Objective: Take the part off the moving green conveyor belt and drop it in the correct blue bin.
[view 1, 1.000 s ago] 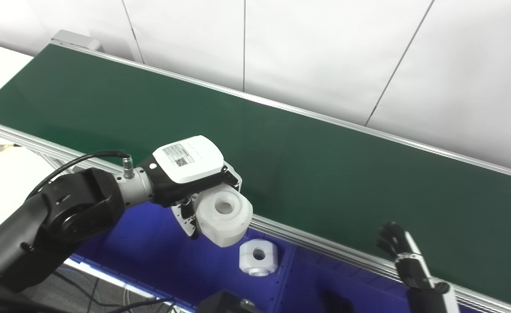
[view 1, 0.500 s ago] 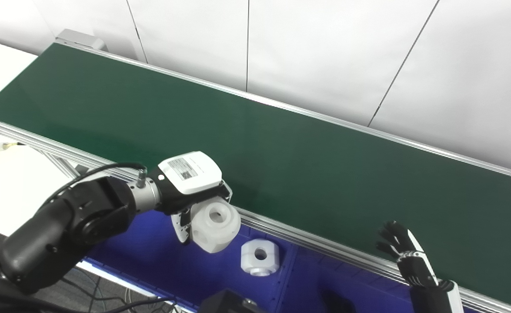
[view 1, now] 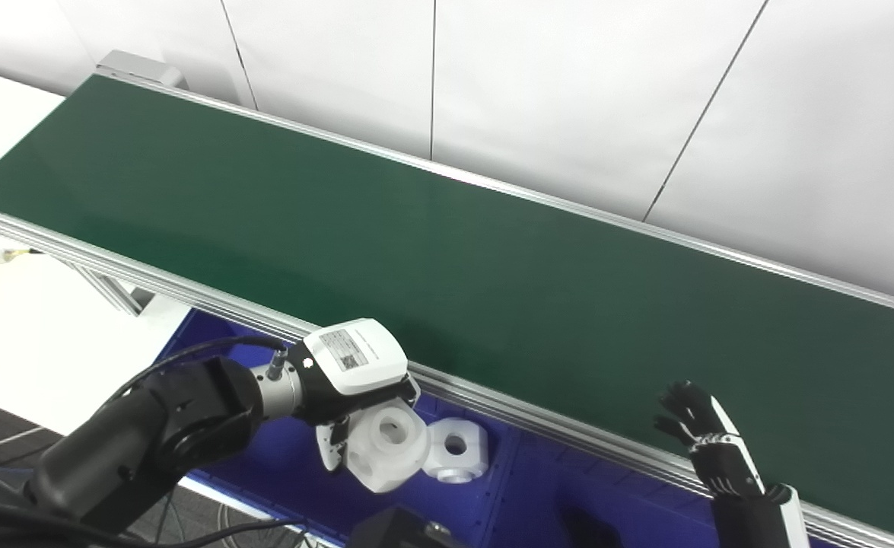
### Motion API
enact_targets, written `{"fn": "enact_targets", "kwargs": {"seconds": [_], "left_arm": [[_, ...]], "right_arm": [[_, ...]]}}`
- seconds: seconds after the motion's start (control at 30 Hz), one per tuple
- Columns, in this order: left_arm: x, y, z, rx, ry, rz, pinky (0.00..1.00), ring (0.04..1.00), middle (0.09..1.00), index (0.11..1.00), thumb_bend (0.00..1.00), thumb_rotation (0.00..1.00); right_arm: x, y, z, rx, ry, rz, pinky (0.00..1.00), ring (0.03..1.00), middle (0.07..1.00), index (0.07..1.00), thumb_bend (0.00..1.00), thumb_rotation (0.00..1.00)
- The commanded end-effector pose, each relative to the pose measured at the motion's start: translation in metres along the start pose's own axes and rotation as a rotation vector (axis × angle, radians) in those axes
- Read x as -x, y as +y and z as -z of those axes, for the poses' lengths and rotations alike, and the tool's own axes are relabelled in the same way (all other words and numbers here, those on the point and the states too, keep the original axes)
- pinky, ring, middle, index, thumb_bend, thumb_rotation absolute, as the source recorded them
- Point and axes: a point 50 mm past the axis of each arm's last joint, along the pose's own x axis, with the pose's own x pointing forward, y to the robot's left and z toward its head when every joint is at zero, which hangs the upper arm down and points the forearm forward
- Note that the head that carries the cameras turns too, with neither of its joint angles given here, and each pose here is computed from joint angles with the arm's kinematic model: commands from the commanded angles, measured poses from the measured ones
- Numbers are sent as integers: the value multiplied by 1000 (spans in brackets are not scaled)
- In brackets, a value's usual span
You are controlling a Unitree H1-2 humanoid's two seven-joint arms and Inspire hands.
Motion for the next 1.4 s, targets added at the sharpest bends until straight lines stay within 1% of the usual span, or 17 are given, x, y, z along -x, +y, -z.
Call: {"fn": "enact_targets", "kwargs": {"seconds": [0.0,0.13,0.23,0.33,0.37,0.4,0.43,0.47,0.5,0.53,0.57,0.63,0.73,1.03,1.1,1.27,1.37], "left_arm": [[3,2,-5,-24,-14,-59,345,362,419,524,517,0],[4,-5,-8,-28,0,-90,326,349,415,525,516,0],[4,-7,-8,-37,12,-102,336,354,419,527,515,0],[5,-7,-8,-48,16,-131,439,462,466,513,519,0],[6,-7,-7,-49,16,-144,481,510,517,504,517,33],[7,-7,-7,-52,16,-153,491,522,533,503,516,46],[7,-7,-6,-54,15,-158,523,564,586,499,512,77],[9,-6,-6,-57,16,-163,534,578,605,498,511,87],[9,-6,-6,-58,17,-166,549,603,637,568,636,294],[10,-6,-6,-59,18,-173,557,616,653,604,700,402],[11,-5,-6,-59,18,-177,561,626,665,630,742,483],[11,-5,-6,-60,16,-189,559,630,673,646,771,542],[11,-5,-5,-59,14,-198,560,631,677,651,777,567],[9,-1,0,-66,13,-209,570,640,679,650,789,571],[9,1,2,-68,13,-211,569,640,678,649,787,586],[6,8,2,-54,2,-249,552,626,667,640,797,574],[2,22,-8,17,-22,-348,535,609,662,637,796,569]], "right_arm": [[-1,0,-8,-8,-33,3,803,890,914,920,1000,938],[-2,0,-9,-9,-36,2,806,889,914,922,1000,938],[-2,0,-9,-13,-36,-1,807,889,914,922,1000,939],[-1,0,-9,-14,-35,-2,809,892,916,925,1000,940],[-1,0,-9,-12,-35,-1,807,890,914,925,1000,943],[-1,0,-9,-11,-36,0,806,890,913,925,1000,943],[-1,0,-9,-9,-36,1,803,888,911,924,1000,945],[-2,0,-9,-10,-36,-1,802,887,911,923,1000,946],[-2,0,-8,-11,-36,-2,803,888,913,926,1000,944],[-2,0,-8,-15,-37,-3,804,889,914,927,1000,943],[-2,0,-8,-19,-37,-3,807,890,914,926,1000,938],[-2,0,-8,-28,-38,-4,811,890,911,923,1000,934],[-2,1,-8,-25,-39,-2,809,888,908,919,1000,934],[-8,2,-6,-26,-46,-2,811,888,910,923,1000,937],[-12,2,-5,-24,-52,-3,812,889,911,926,1000,942],[-19,1,-5,-24,-68,4,805,883,906,922,1000,939],[-26,-3,-7,-16,-88,4,800,882,908,924,1000,933]]}}
